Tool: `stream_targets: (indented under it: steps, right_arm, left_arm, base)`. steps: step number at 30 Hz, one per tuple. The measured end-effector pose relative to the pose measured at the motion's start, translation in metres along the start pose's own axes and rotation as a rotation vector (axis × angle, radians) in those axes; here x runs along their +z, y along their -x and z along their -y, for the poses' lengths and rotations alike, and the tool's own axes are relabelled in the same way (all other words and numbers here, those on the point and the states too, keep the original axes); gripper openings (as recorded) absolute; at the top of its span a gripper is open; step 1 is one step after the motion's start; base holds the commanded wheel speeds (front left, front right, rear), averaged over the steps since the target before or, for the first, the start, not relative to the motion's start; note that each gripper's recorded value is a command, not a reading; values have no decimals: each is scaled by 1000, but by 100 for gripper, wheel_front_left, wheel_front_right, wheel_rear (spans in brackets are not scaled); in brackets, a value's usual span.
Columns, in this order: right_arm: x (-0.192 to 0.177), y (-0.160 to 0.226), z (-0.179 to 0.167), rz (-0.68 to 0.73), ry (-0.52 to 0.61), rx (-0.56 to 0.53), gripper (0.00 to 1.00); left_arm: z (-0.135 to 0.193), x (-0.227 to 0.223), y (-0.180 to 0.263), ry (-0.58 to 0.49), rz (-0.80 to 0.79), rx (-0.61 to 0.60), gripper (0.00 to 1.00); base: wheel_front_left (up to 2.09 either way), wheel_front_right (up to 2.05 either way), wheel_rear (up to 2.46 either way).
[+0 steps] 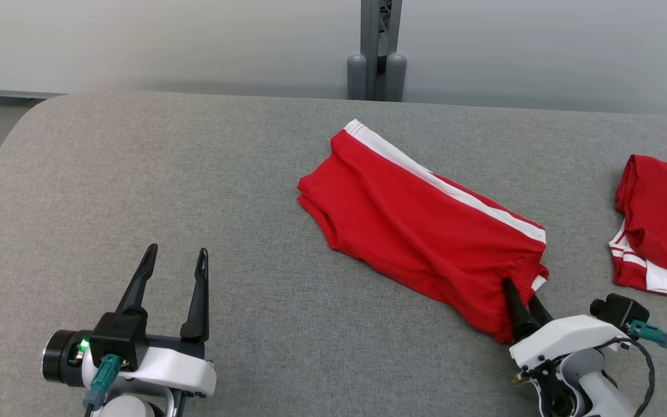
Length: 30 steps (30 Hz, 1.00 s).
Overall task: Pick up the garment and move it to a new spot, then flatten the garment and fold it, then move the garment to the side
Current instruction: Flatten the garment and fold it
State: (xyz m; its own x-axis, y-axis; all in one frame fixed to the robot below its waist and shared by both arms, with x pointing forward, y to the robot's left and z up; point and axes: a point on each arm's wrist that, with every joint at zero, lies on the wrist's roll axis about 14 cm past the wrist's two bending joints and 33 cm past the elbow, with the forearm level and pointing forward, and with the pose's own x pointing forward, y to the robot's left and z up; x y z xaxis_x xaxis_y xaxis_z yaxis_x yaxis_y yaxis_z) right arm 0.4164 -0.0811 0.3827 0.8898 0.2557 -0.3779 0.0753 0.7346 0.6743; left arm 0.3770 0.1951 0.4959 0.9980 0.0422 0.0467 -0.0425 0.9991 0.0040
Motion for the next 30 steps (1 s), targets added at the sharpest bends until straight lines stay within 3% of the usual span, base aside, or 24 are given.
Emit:
stream_targets:
  steps: [6,15,16,17,18,19,20,30]
  right_arm:
    - [-2,-8,3,-17,-91,-25,100]
    - [-5,-19,-15,-44,-85,10,100]
    - [-4,-20,-18,-42,-87,15,73]
    - [-5,-20,-19,-43,-89,17,73]
    - [-5,-20,-21,-43,-88,20,47]
    - [-6,-21,-22,-44,-83,24,15]
    - [-7,-21,-24,-46,-81,27,0]
    - [-14,-16,-46,-58,-63,92,0]
  left_arm:
    - [-3,-3,0,-1,-9,7,100]
    - [-4,-3,-2,-7,-9,8,100]
    - [-4,-2,-2,-7,-7,9,100]
    - [-5,-2,-1,-7,-7,11,100]
    - [-5,-2,-1,-7,-7,12,100]
    - [-6,-1,0,-7,-6,14,100]
    - [-6,-1,0,-7,-5,15,100]
    - [-5,3,1,-4,6,14,100]
  base:
    - [0,0,0]
    - [0,0,0]
    - [0,0,0]
    - [0,0,0]
    - [0,0,0]
    - [0,0,0]
    - [0,0,0]
    - [0,0,0]
